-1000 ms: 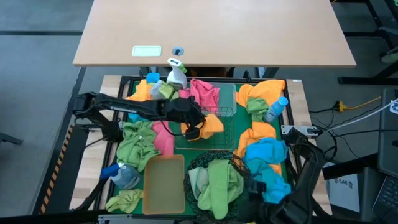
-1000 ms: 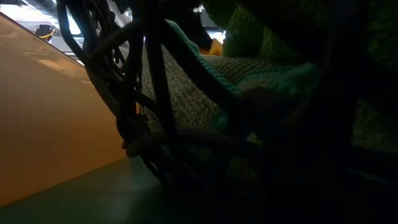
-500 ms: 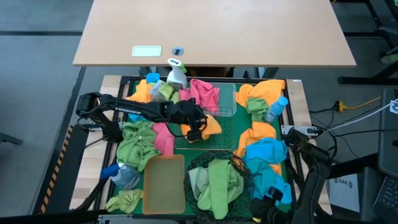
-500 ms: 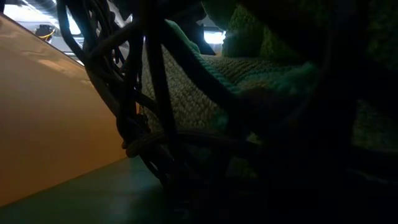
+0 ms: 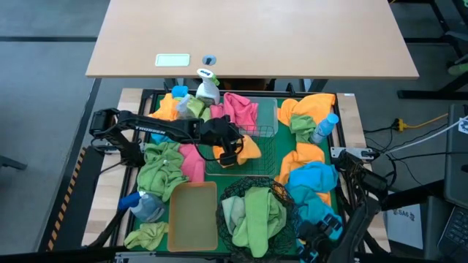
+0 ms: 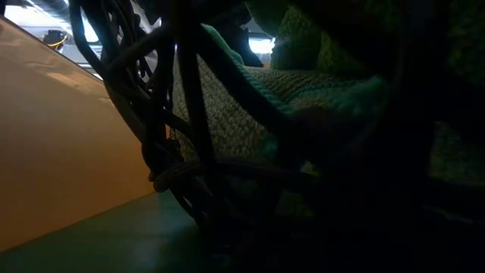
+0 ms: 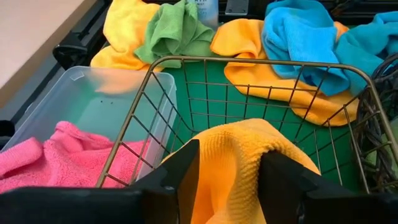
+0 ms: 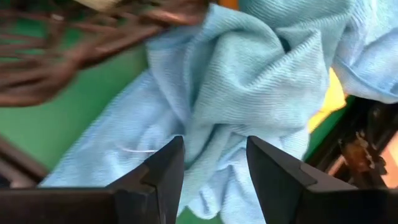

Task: Sort microfiber towel by color & place in baskets
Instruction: Put the orange microfiber towel into the gold wire basket, then put the blue microfiber towel into the orange bin

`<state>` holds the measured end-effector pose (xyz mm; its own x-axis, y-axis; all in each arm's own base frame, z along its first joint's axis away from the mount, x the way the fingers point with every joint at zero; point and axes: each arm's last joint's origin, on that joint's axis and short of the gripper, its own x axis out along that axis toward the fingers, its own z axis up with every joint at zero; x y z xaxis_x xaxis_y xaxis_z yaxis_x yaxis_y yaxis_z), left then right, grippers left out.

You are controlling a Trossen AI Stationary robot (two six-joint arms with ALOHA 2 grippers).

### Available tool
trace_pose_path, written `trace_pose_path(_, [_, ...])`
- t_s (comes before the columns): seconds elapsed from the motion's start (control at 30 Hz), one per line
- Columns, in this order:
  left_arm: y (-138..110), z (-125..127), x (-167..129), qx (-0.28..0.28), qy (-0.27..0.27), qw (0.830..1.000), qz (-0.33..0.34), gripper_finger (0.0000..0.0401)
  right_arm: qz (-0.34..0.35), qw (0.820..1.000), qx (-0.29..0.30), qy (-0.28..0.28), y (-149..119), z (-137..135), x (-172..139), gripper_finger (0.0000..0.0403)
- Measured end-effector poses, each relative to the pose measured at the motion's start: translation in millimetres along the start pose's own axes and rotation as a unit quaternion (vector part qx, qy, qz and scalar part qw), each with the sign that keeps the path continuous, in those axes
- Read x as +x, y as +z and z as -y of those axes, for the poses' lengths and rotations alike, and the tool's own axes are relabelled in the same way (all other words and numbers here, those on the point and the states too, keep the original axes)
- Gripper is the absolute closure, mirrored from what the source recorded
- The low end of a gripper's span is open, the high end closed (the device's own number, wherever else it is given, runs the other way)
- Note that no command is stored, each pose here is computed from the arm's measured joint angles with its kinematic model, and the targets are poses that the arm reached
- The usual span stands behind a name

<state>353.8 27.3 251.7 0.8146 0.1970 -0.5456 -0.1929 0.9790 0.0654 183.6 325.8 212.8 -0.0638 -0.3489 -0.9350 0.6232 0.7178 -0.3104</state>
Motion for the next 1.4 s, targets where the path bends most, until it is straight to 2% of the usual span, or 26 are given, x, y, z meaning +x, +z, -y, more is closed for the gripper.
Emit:
trace_pose_path(0.5, [0.0, 0.1, 0.0, 0.0, 0.0, 1.0, 0.0, 0.0268, 0.021, 0.999, -0.001, -0.027, -2.1, 1.3, 26.9, 0.0238])
trace_pose_path(0.6, [0.0, 0.1, 0.0, 0.0, 0.0, 1.0, 0.0, 0.0268, 0.021, 0.999, -0.001, -0.024, -2.5, 0.5, 29.2, 0.0275])
trace_pose_path(0.73, [0.0, 0.1, 0.0, 0.0, 0.0, 1.0, 0.0, 0.0268, 0.023, 0.999, -0.002, -0.027, -2.3, 1.0, 29.2, 0.0364])
trace_pose_path(0.8, [0.0, 0.1, 0.0, -0.002, 0.0, 1.0, 0.0, 0.0268, 0.023, 0.999, -0.004, -0.032, -2.1, 2.1, 29.1, 0.0391])
trace_pose_path(0.93, [0.0, 0.2, -1.1, -0.008, -0.002, 1.0, -0.002, 0.0268, 0.025, 0.999, -0.006, -0.042, -0.6, 4.7, 22.7, 0.038])
trace_pose_path(1.03, [-1.5, -0.9, -2.6, -0.007, 0.004, 1.0, -0.013, 0.0268, 0.024, 0.999, -0.005, -0.026, 0.4, 5.1, 14.9, 0.0394])
trace_pose_path(1.17, [2.3, -4.4, -8.4, 0.0, 0.011, 0.998, -0.067, 0.0268, 0.02, 1.0, -0.002, -0.009, 1.5, 5.1, 5.4, 0.0394])
trace_pose_path(1.4, [25.0, -8.6, -31.4, 0.019, 0.018, 0.989, -0.146, 0.0268, 0.004, 1.0, -0.012, 0.001, 1.1, 4.0, -0.8, 0.0398])
